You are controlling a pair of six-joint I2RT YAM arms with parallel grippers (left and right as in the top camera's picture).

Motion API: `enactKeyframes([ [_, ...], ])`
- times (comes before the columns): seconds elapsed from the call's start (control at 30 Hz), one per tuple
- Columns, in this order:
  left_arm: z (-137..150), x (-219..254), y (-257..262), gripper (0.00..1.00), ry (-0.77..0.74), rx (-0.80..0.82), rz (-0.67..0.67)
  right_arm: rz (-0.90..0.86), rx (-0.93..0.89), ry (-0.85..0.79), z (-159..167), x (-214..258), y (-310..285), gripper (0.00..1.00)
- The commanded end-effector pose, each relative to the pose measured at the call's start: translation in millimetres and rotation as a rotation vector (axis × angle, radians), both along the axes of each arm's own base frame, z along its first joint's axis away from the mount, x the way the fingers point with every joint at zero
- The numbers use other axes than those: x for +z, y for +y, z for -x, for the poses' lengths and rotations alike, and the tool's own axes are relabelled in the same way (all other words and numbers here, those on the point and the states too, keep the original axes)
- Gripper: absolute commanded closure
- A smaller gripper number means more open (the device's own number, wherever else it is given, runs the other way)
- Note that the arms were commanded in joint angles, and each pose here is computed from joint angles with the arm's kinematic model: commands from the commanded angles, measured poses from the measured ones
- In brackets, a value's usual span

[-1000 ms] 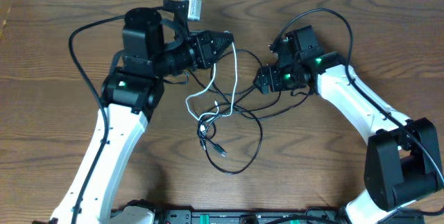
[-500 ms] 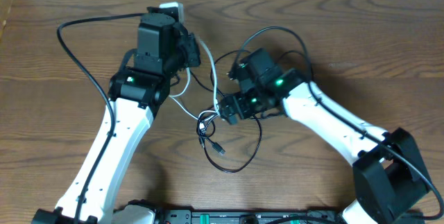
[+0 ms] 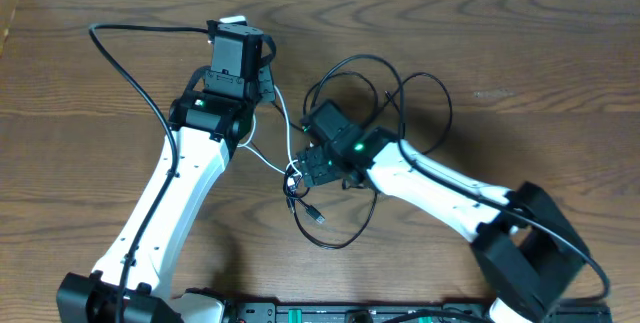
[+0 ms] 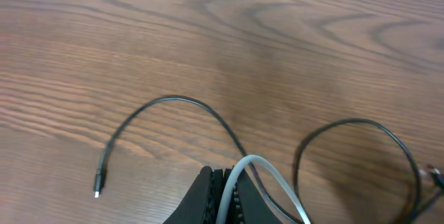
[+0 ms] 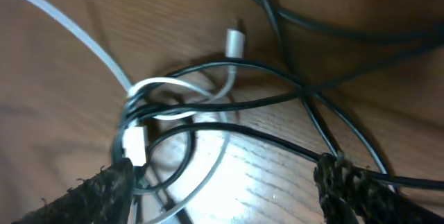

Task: Untangle cables

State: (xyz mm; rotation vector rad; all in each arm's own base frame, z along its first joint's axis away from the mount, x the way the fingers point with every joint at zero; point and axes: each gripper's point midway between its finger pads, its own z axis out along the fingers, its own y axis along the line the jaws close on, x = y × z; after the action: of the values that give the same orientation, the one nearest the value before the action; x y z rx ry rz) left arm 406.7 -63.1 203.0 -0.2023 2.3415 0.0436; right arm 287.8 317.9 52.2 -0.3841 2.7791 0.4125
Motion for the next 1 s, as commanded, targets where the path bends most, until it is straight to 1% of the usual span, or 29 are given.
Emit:
enactKeyframes([
  [0.0,0.7,7.0,10.0,0.93,-0.013,0.035,-0.042,0.02,-0.159,0.015,-7.5,-11.5,-5.3,0.22],
  [0.07,1.8,6.0,10.0,0.93,-0.007,0.035,-0.043,0.016,-0.209,0.038,-6.9,-16.6,-6.2,0.26],
  [0.2,3.7,4.5,10.5,0.92,0.002,0.039,-0.04,-0.014,-0.37,0.079,-8.6,-20.9,-8.7,0.3],
  [0.27,5.6,2.5,10.3,0.92,0.013,0.037,-0.041,-0.03,-0.448,0.09,-10.4,-20.7,-10.2,0.36],
  [0.33,7.8,0.6,10.9,0.92,0.025,0.036,-0.044,-0.048,-0.53,0.103,-11.7,-20.6,-11.9,0.39],
  [0.53,10.9,-2.2,11.8,0.93,0.042,0.036,-0.049,-0.063,-0.625,0.111,-13.8,-21.1,-15.2,0.49],
  [0.67,11.3,-2.7,11.3,0.93,0.045,0.034,-0.047,-0.046,-0.685,0.112,-14.3,-27.7,-20.8,0.5],
  [0.83,11.6,-3.0,10.9,0.93,0.047,0.037,-0.041,-0.035,-0.728,0.132,-14.7,-42.0,-22.5,0.46],
  [0.9,11.7,-3.1,10.9,0.93,0.047,0.037,-0.041,-0.038,-0.727,0.127,-16.9,-44.8,-21.2,0.47],
  [0.93,11.7,-3.1,10.9,0.93,0.047,0.037,-0.041,-0.039,-0.731,0.117,-18.6,-44.4,-21.5,0.51],
  [0.97,11.7,-3.1,10.9,0.93,0.047,0.037,-0.041,-0.035,-0.734,0.11,-19.6,-44.6,-22.6,0.6],
])
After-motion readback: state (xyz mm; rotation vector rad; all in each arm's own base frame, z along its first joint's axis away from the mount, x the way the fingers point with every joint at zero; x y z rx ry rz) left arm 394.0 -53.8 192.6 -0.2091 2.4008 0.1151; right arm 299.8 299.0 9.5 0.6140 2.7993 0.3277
